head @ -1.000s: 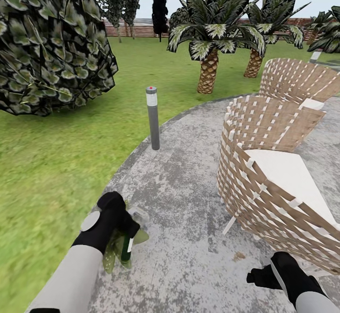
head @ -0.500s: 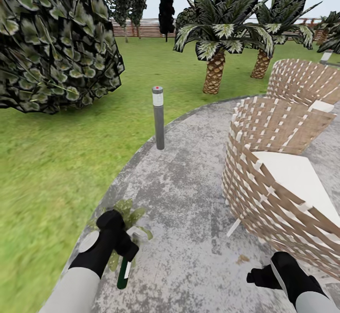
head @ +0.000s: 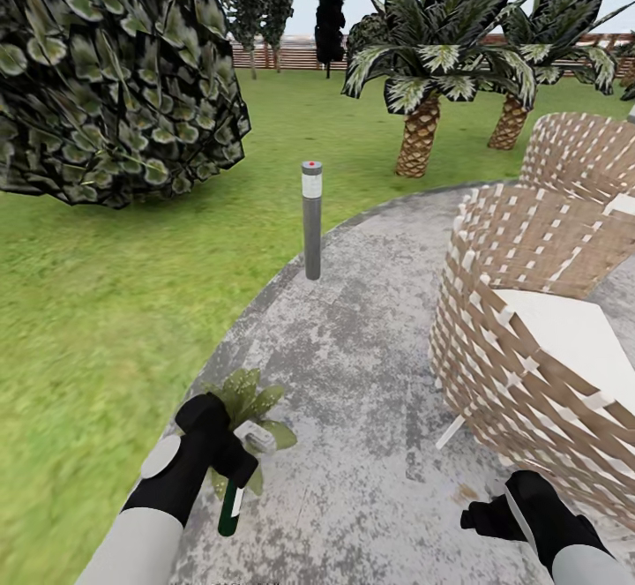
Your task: Pick up the pesticide atomizer in the garden and spray insectifuge to fully cover both potted plants in the garden.
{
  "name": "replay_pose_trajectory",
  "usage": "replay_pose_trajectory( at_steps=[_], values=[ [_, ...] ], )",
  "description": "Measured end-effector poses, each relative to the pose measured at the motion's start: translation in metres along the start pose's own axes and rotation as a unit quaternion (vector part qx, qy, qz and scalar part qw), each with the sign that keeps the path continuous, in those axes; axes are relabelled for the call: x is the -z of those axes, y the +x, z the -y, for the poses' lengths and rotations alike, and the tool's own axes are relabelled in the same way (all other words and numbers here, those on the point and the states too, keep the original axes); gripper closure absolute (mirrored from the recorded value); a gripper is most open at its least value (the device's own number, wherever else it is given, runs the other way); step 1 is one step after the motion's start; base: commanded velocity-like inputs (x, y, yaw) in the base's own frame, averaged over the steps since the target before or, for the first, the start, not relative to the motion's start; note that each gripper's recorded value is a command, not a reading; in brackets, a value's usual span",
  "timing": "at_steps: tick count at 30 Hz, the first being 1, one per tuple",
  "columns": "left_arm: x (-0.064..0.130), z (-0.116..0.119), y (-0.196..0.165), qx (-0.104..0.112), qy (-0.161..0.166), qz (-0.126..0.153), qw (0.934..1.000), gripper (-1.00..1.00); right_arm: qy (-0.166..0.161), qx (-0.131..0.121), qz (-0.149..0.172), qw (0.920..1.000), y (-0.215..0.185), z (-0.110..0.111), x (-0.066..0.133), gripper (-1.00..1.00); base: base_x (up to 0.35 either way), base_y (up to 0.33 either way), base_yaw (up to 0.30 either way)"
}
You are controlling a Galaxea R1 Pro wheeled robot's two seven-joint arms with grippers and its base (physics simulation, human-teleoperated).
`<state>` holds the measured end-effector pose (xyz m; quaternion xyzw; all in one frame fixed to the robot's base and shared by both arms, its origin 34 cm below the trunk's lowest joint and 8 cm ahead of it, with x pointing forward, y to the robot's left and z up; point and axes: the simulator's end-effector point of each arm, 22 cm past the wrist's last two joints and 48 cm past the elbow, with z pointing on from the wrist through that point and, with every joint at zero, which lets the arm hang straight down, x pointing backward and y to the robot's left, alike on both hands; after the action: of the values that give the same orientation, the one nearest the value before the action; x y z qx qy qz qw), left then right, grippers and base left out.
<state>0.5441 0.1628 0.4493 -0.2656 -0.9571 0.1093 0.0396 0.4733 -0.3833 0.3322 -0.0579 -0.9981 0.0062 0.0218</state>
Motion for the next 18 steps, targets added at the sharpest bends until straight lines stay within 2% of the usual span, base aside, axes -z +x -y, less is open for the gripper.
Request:
replay_pose_trajectory(
  at_steps=[5, 7, 18],
  values=[
    [-0.021, 0.013, 0.030, 0.005, 0.012, -0.025, 0.9996, 1.00, 0.000, 0.000, 0.000, 1.0000, 0.000, 0.000, 0.000, -1.00, 0.000, 0.000, 0.054],
    [-0.022, 0.013, 0.033, 0.007, 0.014, -0.027, 0.9995, 1.00, 0.000, 0.000, 0.000, 1.0000, 0.000, 0.000, 0.000, -1.00, 0.000, 0.000, 0.075],
    [-0.023, 0.014, 0.034, 0.007, 0.016, -0.029, 0.9994, 1.00, 0.003, 0.001, 0.001, 1.0000, -0.001, 0.001, 0.000, -1.00, 0.000, 0.000, 0.223]
  ],
)
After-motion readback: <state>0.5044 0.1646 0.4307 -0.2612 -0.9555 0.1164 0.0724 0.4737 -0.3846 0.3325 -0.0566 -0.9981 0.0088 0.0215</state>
